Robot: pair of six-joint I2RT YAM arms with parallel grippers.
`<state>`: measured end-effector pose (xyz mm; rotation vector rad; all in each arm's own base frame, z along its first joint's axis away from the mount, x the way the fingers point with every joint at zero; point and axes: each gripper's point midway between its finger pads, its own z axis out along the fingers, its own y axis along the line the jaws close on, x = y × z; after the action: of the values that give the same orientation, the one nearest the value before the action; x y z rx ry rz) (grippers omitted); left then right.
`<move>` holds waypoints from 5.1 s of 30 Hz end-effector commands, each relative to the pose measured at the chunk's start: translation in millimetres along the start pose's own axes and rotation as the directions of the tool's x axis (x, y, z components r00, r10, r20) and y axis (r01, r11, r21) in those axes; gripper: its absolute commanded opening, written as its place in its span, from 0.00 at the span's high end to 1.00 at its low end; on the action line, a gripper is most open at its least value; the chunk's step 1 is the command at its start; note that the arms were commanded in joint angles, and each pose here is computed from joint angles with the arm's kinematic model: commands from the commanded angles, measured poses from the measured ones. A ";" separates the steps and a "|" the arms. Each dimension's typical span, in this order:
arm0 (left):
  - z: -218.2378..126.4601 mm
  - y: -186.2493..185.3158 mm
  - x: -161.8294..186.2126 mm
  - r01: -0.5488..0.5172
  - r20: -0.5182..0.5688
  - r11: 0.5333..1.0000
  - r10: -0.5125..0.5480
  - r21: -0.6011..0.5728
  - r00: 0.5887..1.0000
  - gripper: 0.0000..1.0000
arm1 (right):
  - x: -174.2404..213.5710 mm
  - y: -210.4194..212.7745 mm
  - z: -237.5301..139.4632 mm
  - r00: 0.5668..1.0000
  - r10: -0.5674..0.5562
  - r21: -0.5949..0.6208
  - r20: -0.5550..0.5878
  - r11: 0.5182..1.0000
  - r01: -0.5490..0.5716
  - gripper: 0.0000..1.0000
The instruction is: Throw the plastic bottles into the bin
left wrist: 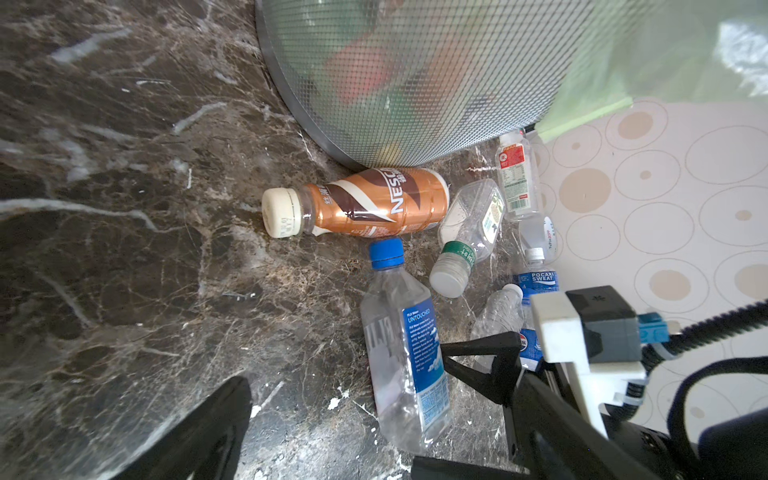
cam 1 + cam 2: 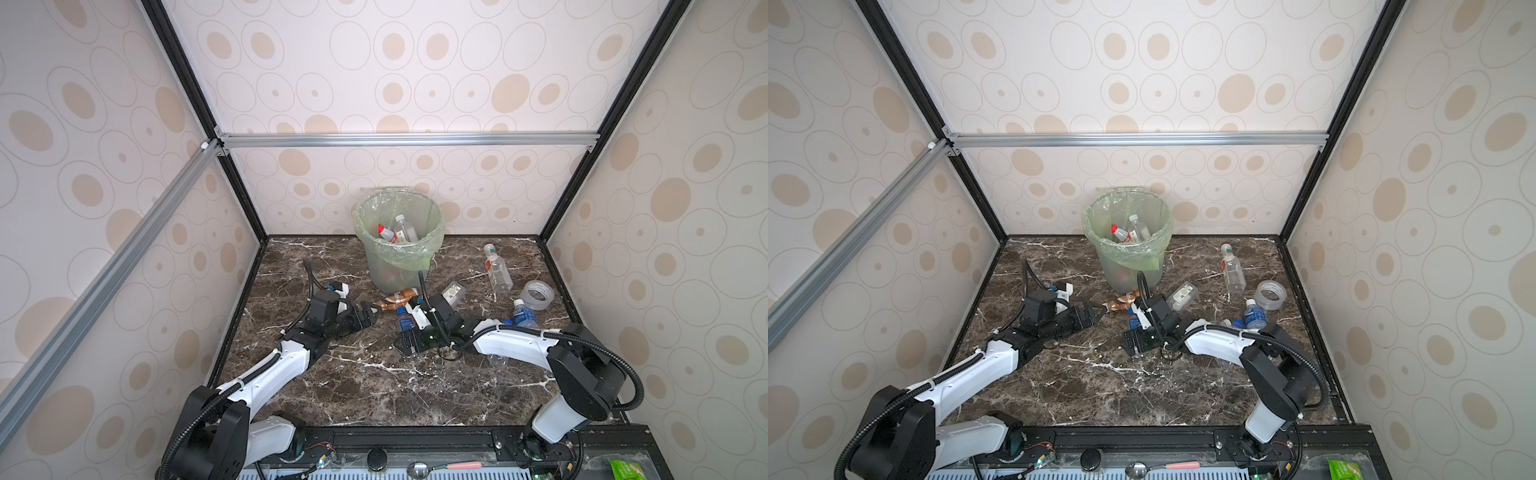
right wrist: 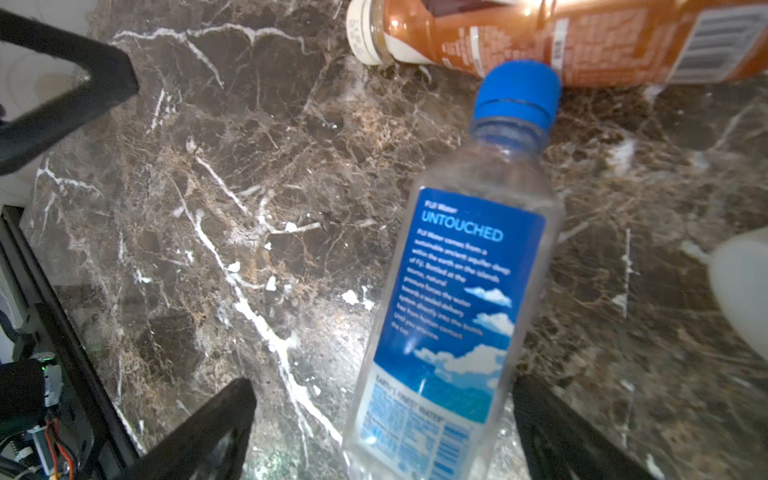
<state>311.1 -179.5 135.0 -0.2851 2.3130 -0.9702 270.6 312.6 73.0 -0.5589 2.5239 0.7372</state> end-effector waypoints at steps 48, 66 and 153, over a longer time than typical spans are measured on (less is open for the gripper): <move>84.8 -19.1 95.6 -0.403 -0.173 0.883 0.369 -0.242 0.913 0.09 | -51.5 -154.3 -192.4 0.856 0.141 0.329 0.498 0.882 -0.337 0.00; 80.0 -15.3 107.8 -0.412 -0.154 0.884 0.385 -0.220 0.910 0.47 | -55.5 -161.1 -181.3 0.849 0.208 0.264 0.485 0.891 -0.369 0.00; -97.2 -240.7 -60.7 -0.641 0.518 0.768 0.551 -0.006 0.655 0.01 | -279.4 25.6 -440.2 0.238 -0.325 0.362 0.915 0.923 -0.132 0.53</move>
<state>290.9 -278.3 360.2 0.2673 1.6926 -0.7038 367.5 184.7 498.8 -0.1130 1.4876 0.4348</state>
